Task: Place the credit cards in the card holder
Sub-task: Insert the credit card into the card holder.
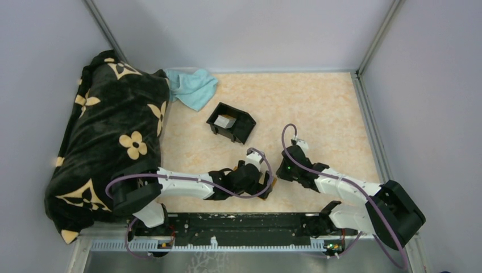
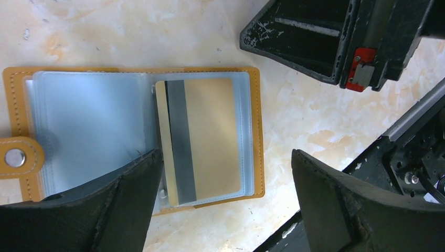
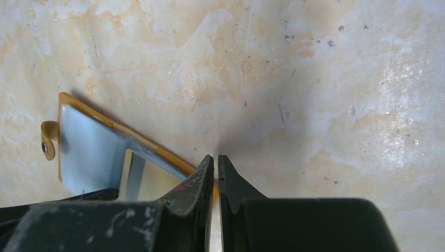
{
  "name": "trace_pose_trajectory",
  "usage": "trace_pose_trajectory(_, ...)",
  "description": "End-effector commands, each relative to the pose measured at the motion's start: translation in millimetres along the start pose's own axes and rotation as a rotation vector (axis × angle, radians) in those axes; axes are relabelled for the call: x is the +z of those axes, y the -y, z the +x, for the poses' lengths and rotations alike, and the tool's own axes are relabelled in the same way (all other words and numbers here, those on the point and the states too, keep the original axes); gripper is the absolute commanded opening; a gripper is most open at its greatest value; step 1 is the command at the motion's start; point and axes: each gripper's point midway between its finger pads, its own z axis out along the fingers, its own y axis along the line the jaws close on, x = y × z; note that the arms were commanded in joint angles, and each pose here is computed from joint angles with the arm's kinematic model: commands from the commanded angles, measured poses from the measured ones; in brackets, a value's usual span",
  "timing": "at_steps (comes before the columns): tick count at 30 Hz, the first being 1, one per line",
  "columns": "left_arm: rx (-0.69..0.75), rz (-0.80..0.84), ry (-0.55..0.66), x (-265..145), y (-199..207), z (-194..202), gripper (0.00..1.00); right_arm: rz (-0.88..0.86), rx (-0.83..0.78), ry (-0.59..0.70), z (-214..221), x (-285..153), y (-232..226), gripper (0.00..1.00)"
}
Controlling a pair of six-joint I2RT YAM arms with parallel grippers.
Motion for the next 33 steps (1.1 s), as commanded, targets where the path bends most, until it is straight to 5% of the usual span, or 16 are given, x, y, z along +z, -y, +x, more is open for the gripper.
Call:
trace_pose_trajectory(1, 0.006, 0.040, -0.024, 6, 8, 5, 0.97, -0.065, -0.008, 0.038, -16, -5, -25, 0.08)
trace_pose_trajectory(22, -0.063, 0.128, -0.020, 4, 30, -2, 0.93, -0.049, -0.007, 0.067, -19, -13, -18, 0.08)
trace_pose_trajectory(33, -0.260, -0.141, 0.373, -52, -21, -163, 1.00, -0.023, -0.171, 0.163, -76, -29, -52, 0.17)
